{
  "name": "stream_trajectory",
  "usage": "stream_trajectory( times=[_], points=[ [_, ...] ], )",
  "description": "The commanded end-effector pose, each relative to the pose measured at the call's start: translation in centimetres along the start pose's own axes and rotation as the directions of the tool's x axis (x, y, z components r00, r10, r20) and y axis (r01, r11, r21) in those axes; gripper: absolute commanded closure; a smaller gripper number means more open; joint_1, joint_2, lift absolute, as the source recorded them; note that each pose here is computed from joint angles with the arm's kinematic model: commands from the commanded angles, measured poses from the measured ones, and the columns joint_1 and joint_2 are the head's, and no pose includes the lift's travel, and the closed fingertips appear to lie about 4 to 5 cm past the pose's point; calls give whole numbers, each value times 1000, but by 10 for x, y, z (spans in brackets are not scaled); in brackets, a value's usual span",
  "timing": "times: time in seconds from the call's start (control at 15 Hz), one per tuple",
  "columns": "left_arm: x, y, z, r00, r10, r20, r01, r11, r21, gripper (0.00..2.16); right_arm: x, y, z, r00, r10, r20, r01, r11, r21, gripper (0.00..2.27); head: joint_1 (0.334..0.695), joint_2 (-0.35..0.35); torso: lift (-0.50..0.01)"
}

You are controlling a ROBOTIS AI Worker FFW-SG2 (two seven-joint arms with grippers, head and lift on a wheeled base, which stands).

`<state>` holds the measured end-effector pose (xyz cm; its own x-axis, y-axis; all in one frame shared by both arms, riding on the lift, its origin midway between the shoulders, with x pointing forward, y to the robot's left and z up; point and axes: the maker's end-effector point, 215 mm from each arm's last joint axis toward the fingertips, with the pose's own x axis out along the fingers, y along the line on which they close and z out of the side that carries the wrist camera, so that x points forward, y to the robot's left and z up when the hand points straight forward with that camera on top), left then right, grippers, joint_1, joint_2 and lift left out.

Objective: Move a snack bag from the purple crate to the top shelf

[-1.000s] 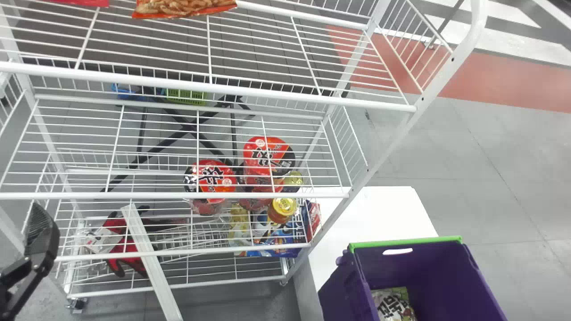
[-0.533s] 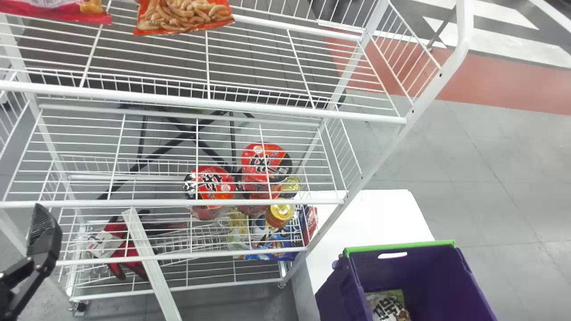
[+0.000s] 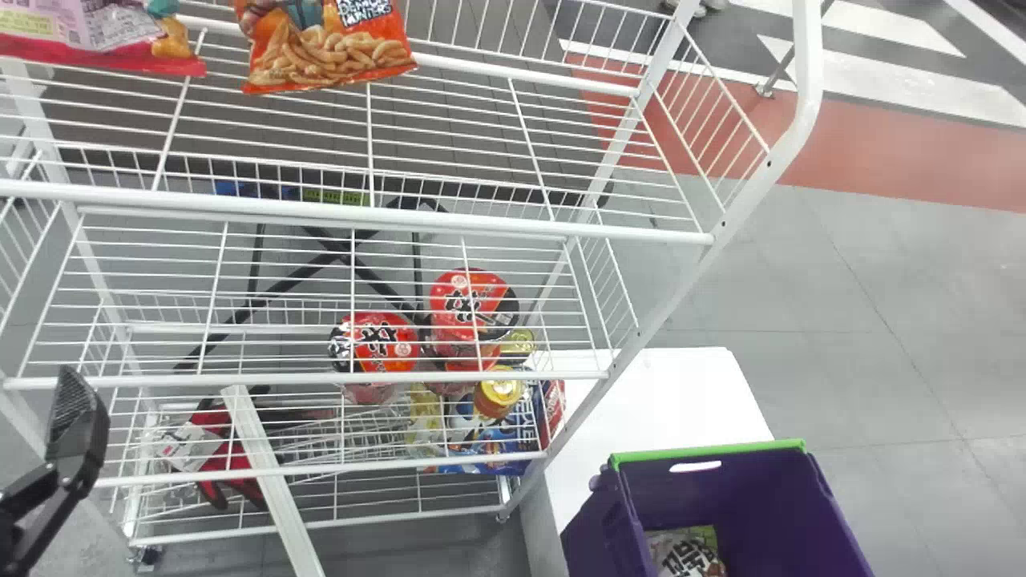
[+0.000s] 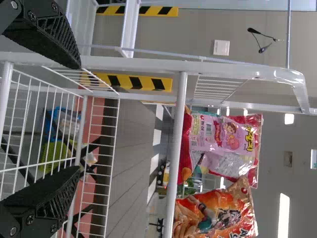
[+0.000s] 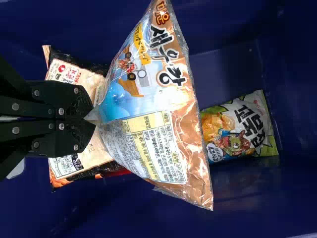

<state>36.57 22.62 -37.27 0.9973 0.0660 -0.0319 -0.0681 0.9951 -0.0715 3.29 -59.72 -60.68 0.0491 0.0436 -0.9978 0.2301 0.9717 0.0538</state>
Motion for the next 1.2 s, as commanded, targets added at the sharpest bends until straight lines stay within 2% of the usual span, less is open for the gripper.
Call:
stream_trajectory(
  times=[0.0, 1.13],
  points=[
    [-1, 1, 2, 1000, 3, 6, -3, 1000, -2, 90, -1, 0, 2, 1000, -1, 4, 1, 1000, -1, 1592, 695, -350, -199],
    [-4, -1, 7, 1000, -2, 20, 2, 1000, -10, 90, -9, 1, 11, 1000, 8, 27, -8, 1000, 7, 1592, 695, -350, -132]
  ],
)
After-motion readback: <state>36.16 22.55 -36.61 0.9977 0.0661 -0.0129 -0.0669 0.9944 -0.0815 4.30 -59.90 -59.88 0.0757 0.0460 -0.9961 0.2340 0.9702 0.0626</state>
